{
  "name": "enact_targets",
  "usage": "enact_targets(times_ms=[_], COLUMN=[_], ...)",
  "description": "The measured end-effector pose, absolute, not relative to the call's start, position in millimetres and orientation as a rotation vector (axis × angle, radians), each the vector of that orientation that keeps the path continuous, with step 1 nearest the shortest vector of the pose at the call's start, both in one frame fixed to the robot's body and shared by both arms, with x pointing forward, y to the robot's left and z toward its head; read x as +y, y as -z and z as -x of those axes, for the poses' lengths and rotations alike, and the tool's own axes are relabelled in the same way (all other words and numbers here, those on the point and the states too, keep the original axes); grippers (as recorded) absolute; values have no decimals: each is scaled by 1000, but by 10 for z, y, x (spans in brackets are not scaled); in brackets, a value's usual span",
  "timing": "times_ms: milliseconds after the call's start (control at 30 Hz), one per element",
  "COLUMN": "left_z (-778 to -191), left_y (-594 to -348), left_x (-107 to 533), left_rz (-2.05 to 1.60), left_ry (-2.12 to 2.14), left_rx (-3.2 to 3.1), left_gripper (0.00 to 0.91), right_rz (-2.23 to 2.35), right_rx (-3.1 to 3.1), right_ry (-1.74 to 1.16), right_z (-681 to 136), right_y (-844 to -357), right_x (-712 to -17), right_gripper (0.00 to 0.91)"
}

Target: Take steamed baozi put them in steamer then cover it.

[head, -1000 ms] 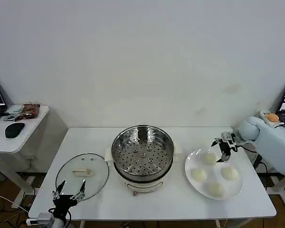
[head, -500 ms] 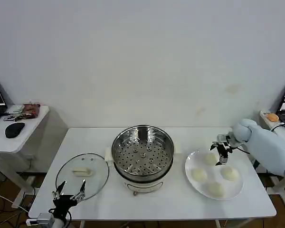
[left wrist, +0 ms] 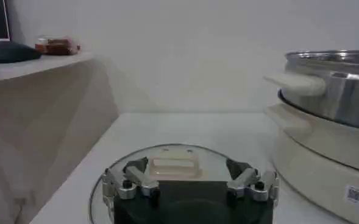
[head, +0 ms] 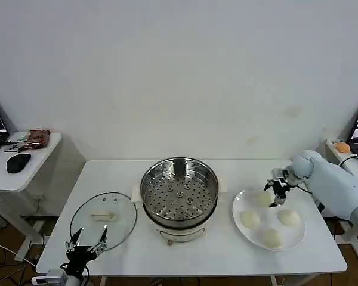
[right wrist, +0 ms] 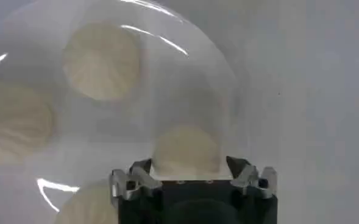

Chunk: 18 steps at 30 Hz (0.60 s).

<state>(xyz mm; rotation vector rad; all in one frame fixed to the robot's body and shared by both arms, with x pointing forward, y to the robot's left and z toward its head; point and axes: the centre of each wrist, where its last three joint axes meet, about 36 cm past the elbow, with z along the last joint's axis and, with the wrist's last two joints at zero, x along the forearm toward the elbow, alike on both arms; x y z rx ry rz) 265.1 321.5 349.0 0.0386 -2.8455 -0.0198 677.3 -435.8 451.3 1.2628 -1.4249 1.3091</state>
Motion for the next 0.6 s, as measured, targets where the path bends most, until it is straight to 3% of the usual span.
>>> enact_targets(times_ms=[600], left_z=[-2649], left_y=[-3497], left_x=[3225], left_rz=[-52], left_ry=[12], left_rx=[-2845], left_gripper=[907], right_rz=[-1270], right_rx=[-1461], right_ry=[-1301], right_z=[-6770], right_y=[-4602], right_x=[-4383], right_gripper=[605])
